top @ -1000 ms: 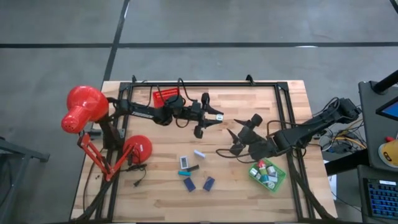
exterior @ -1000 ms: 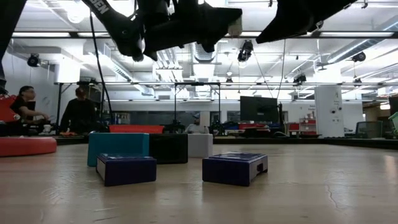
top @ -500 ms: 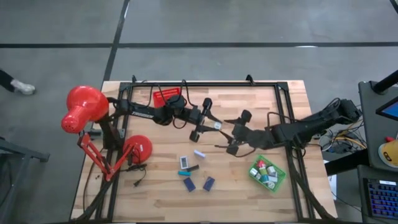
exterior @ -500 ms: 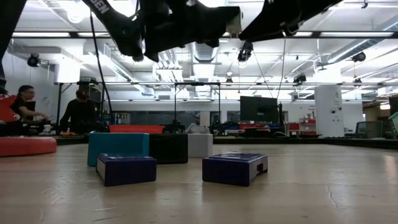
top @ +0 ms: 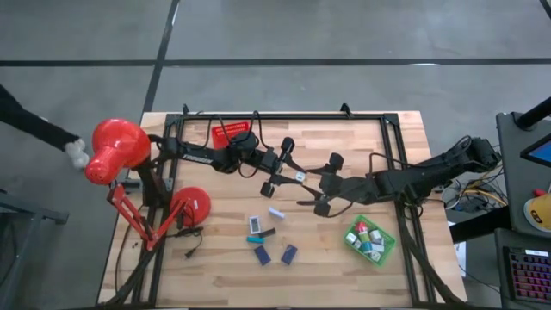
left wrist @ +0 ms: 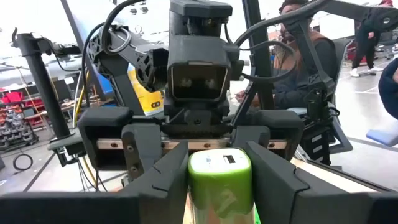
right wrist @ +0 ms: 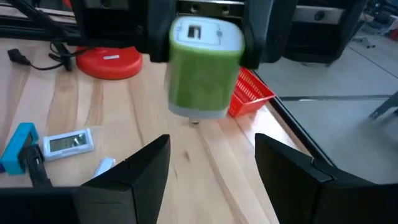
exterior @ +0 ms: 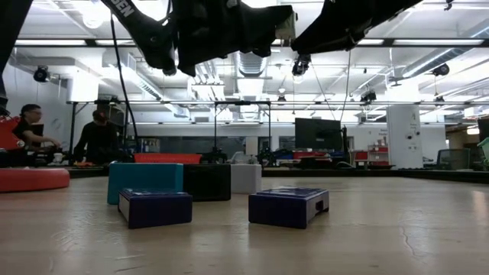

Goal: Pick & Place Office items
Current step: Put the green charger adapter into the green bin

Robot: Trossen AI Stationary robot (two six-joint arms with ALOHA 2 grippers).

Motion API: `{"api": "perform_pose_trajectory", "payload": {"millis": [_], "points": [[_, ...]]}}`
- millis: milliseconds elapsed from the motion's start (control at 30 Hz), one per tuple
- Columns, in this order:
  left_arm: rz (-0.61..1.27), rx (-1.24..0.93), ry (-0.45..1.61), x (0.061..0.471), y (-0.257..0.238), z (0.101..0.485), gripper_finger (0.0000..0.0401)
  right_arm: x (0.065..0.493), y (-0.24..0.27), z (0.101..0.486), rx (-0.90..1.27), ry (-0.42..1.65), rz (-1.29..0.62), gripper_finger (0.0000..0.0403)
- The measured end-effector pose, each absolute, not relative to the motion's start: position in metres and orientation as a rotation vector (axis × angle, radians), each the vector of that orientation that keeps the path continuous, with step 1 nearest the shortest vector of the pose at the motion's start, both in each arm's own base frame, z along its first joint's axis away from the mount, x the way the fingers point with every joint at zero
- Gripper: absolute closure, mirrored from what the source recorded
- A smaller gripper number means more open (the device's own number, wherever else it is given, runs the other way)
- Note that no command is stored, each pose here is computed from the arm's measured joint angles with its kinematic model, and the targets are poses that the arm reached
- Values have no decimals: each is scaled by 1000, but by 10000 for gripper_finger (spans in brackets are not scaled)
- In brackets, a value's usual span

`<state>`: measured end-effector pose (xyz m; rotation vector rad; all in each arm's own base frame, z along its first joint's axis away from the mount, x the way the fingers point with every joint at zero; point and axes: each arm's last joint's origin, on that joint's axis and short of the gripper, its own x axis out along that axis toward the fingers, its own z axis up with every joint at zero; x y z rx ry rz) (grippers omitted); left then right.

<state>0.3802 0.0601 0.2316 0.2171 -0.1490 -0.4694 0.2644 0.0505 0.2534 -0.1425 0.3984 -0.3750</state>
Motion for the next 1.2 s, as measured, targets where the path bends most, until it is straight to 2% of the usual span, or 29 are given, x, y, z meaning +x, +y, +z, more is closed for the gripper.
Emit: {"api": "perform_pose_trajectory", "payload": {"millis": [333,733,900,1133,1200], "points": [[-458,224,-143,380,60,231,261,269,52,264,-173,300,-359,175],[-455,224,-143,381,60,231,261,269,51,264,-175,302,-362,184],[-457,224,-143,381,60,231,261,269,51,264,-184,304,-330,214],[-459,231,-145,381,60,231,261,269,51,264,-183,305,-321,285],[-459,231,-145,381,60,231,261,269,51,264,-185,305,-320,291]]}}
